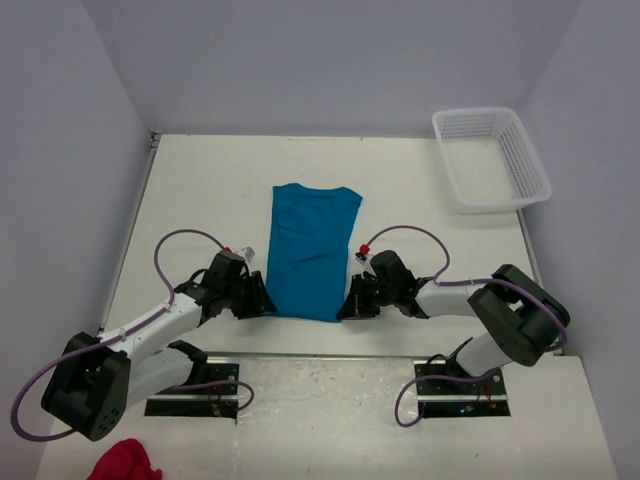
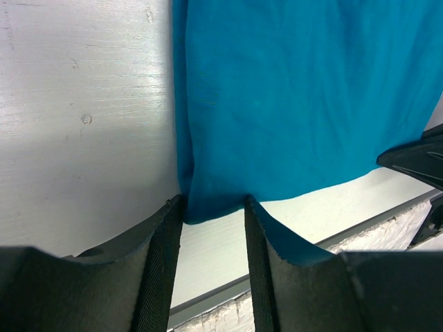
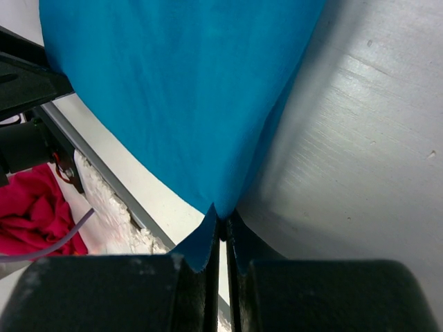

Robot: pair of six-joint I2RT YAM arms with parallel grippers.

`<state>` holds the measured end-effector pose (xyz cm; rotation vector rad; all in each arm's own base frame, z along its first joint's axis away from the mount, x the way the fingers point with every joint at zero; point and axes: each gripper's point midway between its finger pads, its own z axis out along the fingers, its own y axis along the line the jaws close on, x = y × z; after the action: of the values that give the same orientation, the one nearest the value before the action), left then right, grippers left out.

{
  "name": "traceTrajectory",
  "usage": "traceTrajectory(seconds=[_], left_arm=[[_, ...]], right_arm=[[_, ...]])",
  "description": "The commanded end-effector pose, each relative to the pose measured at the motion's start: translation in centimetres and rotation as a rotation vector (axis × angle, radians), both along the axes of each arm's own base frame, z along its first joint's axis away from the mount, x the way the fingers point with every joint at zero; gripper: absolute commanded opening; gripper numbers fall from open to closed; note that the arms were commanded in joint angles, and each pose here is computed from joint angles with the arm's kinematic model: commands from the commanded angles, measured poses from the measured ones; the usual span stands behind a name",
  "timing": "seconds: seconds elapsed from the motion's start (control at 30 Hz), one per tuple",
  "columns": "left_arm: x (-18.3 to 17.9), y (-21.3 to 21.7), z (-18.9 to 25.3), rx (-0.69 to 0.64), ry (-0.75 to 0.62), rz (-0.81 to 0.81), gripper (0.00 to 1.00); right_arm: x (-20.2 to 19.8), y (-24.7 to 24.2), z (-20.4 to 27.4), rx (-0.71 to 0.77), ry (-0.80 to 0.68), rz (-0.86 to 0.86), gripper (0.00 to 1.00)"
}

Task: Fold and stack the t-shirts
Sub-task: Grab one side of the 2/3 rectangular tshirt with both arms

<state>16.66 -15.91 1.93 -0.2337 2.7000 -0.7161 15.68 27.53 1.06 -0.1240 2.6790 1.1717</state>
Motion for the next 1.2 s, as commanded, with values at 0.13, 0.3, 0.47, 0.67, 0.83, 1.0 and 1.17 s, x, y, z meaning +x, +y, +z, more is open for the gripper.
traceTrajectory(seconds=[0.13,0.3,0.47,0.67,0.83,1.0,1.17], left_arm=[[0.2,0.5,0.0,0.016,-0.021,0.02,0.44],[0.1,0.7,0.0,0.023,-0.019,0.029,0.46],[-0.1,0.8,-0.3,0.03,-0.01,0.032,0.41],[-0.3,0.7,-0.5,0.019,0.001,0.029,0.13],[-0.3,-0.3,-0.5,-0.037,-0.004,0.01,0.0],[-0.5,-0.8,0.2,-0.073,-0.016,-0.004,0.0],[-1.1,-1.1,1.2,-0.111,-0.021,-0.006,0.0]], right_arm=[[-0.2,-1.1,-1.1,-0.059,-0.01,-0.018,0.0],[-0.3,-1.3,-1.3,-0.065,-0.008,-0.02,0.0],[-0.4,-1.3,-1.4,-0.065,-0.001,-0.021,0.0],[-0.2,-1.2,-1.2,-0.07,-0.007,-0.019,0.0],[0.3,-1.0,-0.9,-0.076,-0.02,-0.015,0.0],[0.5,-1.5,-0.4,-0.102,-0.054,-0.005,0.0],[0.3,-2.2,1.2,-0.121,-0.091,0.0,0.0]])
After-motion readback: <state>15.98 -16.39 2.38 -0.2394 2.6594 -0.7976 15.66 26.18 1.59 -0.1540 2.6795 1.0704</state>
